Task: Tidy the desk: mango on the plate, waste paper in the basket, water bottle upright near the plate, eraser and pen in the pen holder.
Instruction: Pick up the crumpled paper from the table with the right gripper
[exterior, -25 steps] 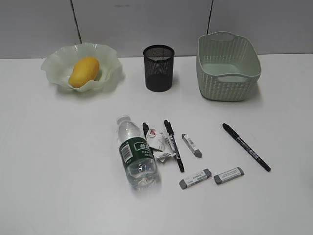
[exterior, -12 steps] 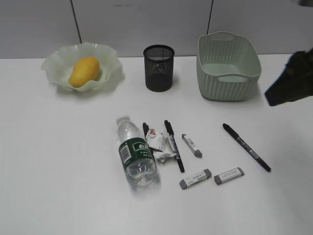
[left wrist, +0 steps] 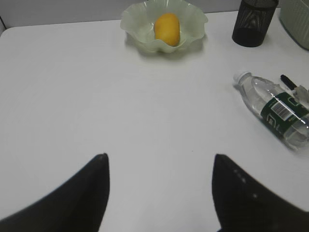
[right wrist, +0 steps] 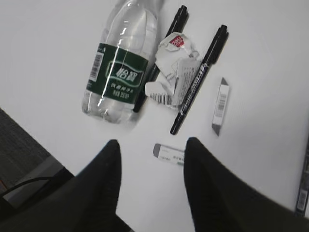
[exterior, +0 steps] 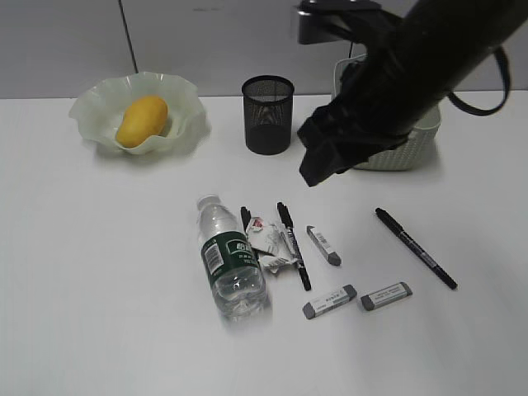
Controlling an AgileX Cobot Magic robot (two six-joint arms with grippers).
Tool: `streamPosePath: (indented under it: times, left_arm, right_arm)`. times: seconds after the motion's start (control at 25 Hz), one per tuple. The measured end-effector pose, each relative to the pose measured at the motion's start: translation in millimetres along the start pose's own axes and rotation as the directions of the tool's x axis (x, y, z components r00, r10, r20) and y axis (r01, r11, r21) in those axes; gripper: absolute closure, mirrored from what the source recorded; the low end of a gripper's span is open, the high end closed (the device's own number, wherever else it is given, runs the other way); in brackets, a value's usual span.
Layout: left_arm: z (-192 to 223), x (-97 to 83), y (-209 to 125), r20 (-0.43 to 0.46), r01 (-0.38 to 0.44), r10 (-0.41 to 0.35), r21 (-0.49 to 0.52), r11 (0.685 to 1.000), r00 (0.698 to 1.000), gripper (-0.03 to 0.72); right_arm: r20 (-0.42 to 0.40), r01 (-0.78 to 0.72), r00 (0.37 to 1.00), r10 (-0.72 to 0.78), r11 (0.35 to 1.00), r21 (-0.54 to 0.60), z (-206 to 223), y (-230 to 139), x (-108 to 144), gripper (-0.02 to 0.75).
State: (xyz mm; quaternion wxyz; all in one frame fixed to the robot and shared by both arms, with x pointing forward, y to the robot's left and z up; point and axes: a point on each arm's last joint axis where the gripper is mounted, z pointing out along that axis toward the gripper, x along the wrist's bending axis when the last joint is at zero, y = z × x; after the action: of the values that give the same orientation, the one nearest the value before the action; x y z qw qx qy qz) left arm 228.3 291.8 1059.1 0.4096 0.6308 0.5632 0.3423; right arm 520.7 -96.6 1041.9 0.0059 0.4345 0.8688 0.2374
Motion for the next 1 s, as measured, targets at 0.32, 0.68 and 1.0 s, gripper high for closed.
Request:
streamPosePath:
  times: [0.32, 0.68, 1.0]
  left_arm:
    - [0, -0.2, 0, 0.003, 0.001, -0.001, -0.001, 1.000, 1.000, 0.180]
    - [0, -0.2, 0, 0.003, 0.001, -0.001, -0.001, 1.000, 1.000, 0.180]
    - [0, -0.2, 0, 0.003, 0.001, -0.001, -0.001, 1.000, 1.000, 0.180]
  right_arm:
    - [0.015, -0.022, 1.000, 0.021, 0.994, 0.104, 59, 32, -8, 0.386]
    - [0.050, -0.035, 0.998, 0.025, 0.978, 0.206, 117, 21, -11, 0.386]
    - [0.100, -0.074, 0.993, 0.056, 0.979, 0.189, 128, 21, -17, 0.385]
